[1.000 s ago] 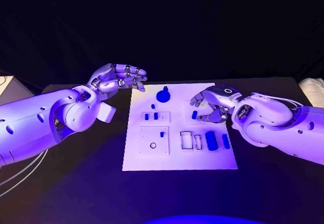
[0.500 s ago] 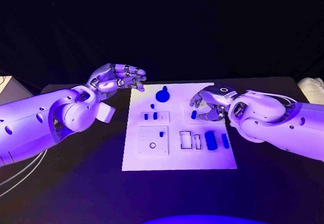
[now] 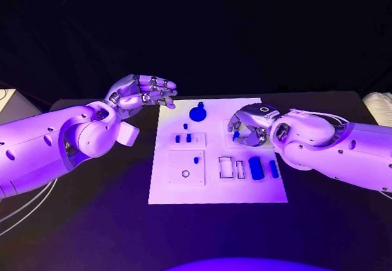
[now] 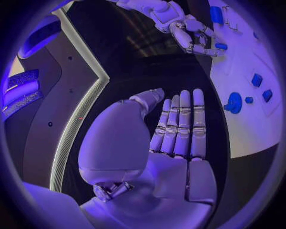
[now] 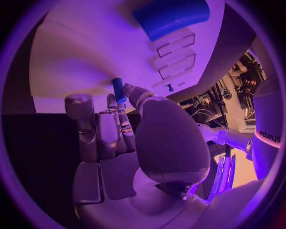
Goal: Assemble the parts on the task board
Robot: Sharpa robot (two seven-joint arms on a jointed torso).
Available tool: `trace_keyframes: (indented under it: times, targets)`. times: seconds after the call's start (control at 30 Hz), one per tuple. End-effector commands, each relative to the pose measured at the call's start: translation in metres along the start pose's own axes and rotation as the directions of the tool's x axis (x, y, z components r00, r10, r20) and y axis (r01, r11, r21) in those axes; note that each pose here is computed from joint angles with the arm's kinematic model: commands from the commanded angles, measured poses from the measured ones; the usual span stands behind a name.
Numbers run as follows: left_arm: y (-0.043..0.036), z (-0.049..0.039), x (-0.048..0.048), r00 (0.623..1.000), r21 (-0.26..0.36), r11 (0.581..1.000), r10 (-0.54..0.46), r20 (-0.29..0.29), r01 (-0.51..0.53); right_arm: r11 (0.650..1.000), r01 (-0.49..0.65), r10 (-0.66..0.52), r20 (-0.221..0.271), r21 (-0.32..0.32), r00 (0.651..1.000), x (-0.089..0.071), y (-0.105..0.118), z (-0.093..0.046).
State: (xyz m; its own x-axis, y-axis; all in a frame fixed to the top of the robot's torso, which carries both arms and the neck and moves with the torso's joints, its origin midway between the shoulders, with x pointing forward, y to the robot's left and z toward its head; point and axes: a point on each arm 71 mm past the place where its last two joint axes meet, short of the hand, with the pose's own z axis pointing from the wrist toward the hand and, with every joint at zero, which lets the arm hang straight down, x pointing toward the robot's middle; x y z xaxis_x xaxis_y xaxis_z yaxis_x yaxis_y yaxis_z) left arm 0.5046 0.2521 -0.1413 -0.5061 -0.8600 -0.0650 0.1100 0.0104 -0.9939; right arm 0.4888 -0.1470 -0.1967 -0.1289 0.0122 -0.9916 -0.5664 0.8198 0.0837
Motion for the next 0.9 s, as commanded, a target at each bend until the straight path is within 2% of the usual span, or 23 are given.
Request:
trace_keyframes:
  times: [0.03, 0.53, 0.9]
  targets:
    - [-0.0011, 0.0001, 0.0015, 1.000, 0.011, 1.000, -0.012, -0.015, 0.013, 1.000, 0.012, -0.012, -0.017, -0.005, 1.000, 0.0021, -0.0001, 0.0006]
    - [-0.0009, -0.0005, 0.0008, 1.000, 0.007, 1.000, -0.013, -0.014, 0.013, 1.000, 0.017, -0.017, -0.018, -0.007, 1.000, 0.0033, 0.0003, 0.0005]
    - [-0.0007, -0.0006, 0.0005, 1.000, 0.004, 1.000, -0.014, -0.015, 0.014, 1.000, 0.028, -0.028, 0.030, -0.010, 0.999, 0.0004, 0.0016, -0.0011]
